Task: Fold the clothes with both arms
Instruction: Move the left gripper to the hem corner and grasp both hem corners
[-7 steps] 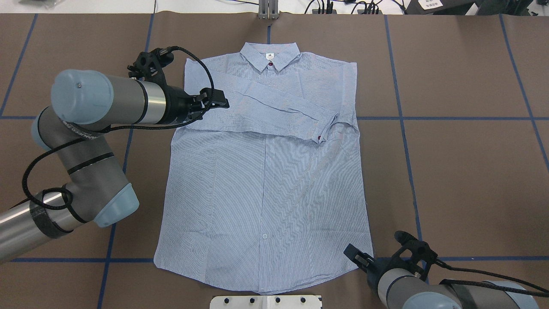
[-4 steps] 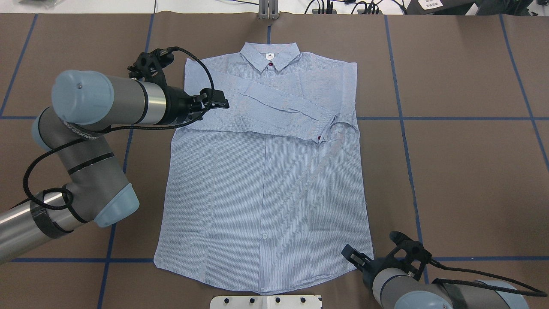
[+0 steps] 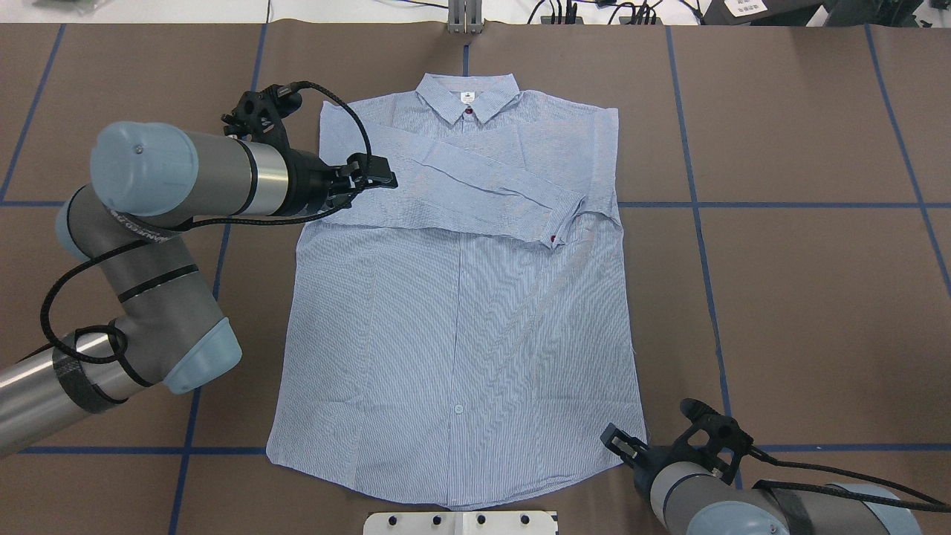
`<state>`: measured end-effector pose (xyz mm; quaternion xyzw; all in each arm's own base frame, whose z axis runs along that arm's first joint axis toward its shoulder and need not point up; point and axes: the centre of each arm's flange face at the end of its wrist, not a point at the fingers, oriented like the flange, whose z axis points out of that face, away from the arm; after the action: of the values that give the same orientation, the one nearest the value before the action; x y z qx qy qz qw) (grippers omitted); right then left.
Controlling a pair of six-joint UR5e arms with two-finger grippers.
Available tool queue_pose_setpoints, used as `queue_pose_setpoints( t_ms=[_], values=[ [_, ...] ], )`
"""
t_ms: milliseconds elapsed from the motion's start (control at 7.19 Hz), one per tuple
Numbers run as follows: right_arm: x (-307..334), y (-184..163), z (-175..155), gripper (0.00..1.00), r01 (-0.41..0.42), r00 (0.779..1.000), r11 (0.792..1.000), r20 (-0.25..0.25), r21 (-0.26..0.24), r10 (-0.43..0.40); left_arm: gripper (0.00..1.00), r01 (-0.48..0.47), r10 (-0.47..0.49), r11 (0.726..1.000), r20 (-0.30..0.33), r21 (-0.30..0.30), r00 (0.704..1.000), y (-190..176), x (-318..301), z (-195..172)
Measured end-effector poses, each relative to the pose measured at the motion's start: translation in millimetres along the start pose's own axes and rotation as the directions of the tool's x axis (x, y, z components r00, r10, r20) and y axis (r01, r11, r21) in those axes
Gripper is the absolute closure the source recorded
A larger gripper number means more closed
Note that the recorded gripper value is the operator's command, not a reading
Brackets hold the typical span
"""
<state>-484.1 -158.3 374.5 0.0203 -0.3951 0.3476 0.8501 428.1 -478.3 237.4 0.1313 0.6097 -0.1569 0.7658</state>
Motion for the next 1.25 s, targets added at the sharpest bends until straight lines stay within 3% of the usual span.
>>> queue_pose_setpoints(
  t_ms=[695, 973, 1251],
  values=[
    [-8, -3, -17, 1.0, -0.071, 0.997, 0.997, 0.024, -0.022, 0.071, 0.13, 0.043, -0.043, 0.999, 0.03, -0.003, 0.999, 4, -8, -1],
    [-14, -9, -26, 1.0, -0.084, 0.996, 0.996, 0.036, -0.032, 0.085, 0.01, 0.103, -0.1, 0.994, 0.089, -0.033, 0.991, 45, -48, -18],
    [-15, -12, -26, 1.0, -0.089, 0.995, 0.996, 0.035, -0.033, 0.09, 0.01, 0.119, -0.106, 0.988, 0.137, -0.094, 0.985, 118, -79, -31]
  ],
)
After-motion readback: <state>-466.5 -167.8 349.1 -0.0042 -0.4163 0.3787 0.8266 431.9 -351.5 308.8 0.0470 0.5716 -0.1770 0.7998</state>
